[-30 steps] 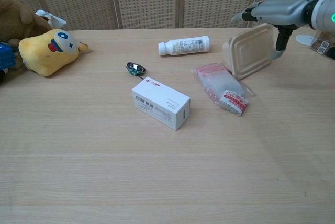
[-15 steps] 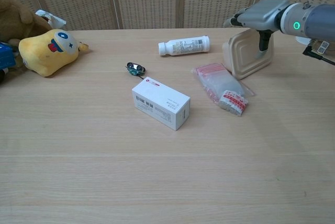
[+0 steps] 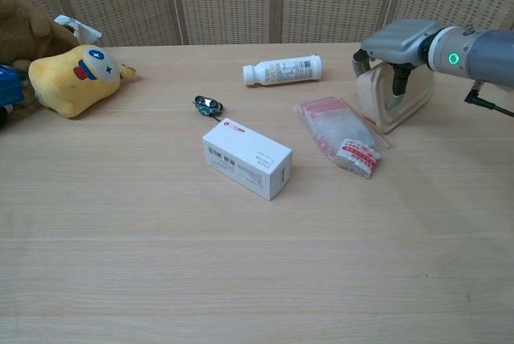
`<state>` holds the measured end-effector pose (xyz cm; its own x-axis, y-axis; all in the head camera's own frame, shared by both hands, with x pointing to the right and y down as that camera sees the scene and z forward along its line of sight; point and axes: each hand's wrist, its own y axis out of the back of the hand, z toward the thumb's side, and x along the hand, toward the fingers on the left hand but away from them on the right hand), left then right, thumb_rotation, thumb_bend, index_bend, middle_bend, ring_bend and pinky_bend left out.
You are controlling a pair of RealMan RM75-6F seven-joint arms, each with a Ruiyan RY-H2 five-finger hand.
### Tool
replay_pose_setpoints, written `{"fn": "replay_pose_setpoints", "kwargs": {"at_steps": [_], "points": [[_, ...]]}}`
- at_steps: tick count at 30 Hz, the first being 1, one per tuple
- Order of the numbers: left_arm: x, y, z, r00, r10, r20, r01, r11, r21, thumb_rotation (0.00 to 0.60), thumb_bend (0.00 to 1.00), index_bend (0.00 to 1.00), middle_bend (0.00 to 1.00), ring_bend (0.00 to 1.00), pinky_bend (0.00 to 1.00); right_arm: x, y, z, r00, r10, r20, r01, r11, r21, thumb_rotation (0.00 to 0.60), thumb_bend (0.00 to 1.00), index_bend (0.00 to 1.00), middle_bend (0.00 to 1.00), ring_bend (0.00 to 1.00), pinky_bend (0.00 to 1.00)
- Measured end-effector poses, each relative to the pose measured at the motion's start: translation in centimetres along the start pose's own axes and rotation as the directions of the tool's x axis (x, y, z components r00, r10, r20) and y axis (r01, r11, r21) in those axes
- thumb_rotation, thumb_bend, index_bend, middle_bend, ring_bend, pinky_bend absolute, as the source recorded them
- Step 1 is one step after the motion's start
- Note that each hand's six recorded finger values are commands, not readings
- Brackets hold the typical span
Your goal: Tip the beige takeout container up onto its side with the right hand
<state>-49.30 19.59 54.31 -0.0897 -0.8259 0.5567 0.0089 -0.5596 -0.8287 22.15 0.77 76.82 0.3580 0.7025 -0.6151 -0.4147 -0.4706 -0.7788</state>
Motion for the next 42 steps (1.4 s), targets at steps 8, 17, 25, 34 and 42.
{"fn": "replay_pose_setpoints", "kwargs": {"at_steps": [8,17,25,34,42], "points": [[-0.1,0.2,-0.1,1.0,0.006,-0.004,-0.006,1.0,-0.006,0.6,0.08,0.0,0.0,0.0,0.0,0.6,0.6,-1.1,0.998,-0.068,-0.012,0.068,0.998,-0.005,0.6,0.06,0.64,0.58,0.47,0.48],[-0.2,0.0,0.5,1.0,-0.006,0.021,0.006,1.0,-0.019,0.6,0.08,0.0,0.0,0.0,0.0,1.3,4.7,-2.6,0.982,-0.186,-0.022,0.186,0.982,-0.006,0.6,0.06,0.65,0.59,0.48,0.5],[-0.5,0.8,0.8,0.999,0.006,0.043,-0.004,0.998,-0.057,0.6,0.08,0.0,0.0,0.0,0.0,3.2,9.8,-0.7,0.955,-0.286,-0.075,0.285,0.958,-0.03,0.6,0.06,0.65,0.59,0.48,0.5],[-0.8,1.7,0.8,0.998,0.02,0.059,-0.015,0.996,-0.09,0.6,0.08,0.0,0.0,0.0,0.0,7.0,17.6,2.8,0.913,-0.395,-0.102,0.393,0.919,-0.037,0.6,0.08,0.65,0.59,0.48,0.5],[-1.1,2.2,0.8,0.997,0.027,0.068,-0.02,0.994,-0.105,0.6,0.08,0.0,0.0,0.0,0.0,9.1,22.2,3.5,0.887,-0.458,-0.056,0.456,0.889,-0.054,0.6,0.08,0.65,0.59,0.48,0.5]]}}
